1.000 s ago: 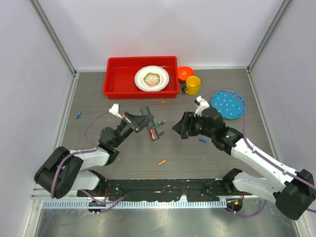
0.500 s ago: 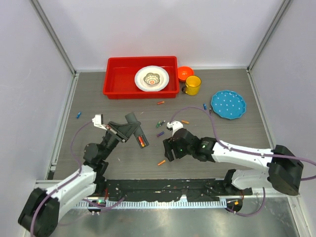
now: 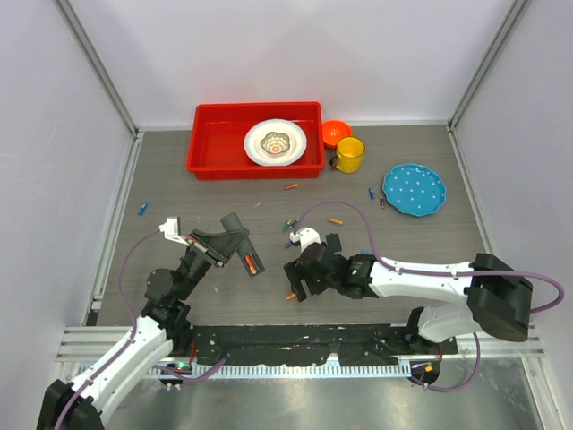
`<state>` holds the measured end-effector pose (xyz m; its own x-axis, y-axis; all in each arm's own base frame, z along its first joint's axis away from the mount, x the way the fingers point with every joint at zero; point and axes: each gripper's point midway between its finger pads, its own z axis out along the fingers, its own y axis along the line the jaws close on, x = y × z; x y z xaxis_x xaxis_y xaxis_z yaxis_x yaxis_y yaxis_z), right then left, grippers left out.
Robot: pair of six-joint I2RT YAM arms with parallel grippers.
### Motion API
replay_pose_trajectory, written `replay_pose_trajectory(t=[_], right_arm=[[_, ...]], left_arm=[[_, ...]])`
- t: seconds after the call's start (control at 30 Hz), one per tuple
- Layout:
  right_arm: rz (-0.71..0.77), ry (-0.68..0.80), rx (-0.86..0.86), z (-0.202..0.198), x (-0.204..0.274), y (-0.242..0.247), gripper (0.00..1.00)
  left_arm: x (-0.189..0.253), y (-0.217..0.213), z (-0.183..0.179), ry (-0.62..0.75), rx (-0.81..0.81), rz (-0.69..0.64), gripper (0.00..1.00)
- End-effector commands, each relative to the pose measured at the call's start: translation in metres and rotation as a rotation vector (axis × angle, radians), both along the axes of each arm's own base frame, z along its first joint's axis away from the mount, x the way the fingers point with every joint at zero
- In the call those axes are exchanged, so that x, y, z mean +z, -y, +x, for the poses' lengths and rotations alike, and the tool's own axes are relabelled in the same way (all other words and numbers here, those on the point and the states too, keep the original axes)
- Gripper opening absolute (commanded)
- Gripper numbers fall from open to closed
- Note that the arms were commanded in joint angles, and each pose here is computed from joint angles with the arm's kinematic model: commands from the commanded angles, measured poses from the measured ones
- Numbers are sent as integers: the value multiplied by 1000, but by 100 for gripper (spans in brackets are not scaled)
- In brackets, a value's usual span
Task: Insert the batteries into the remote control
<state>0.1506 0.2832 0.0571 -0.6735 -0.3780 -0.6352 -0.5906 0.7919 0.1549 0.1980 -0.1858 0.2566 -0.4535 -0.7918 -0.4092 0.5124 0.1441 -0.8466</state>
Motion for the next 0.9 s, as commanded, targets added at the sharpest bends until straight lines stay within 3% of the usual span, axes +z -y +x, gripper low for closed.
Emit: replay_pose_trajectory(t=[0.0, 0.87], right_arm=[[48, 54, -19, 11, 20, -21, 86], [-90, 30, 36, -18, -19, -41, 82]], left_arm=[[-8, -1, 3, -7, 13, 10, 0], [-16, -5, 2, -29, 22, 3, 0]])
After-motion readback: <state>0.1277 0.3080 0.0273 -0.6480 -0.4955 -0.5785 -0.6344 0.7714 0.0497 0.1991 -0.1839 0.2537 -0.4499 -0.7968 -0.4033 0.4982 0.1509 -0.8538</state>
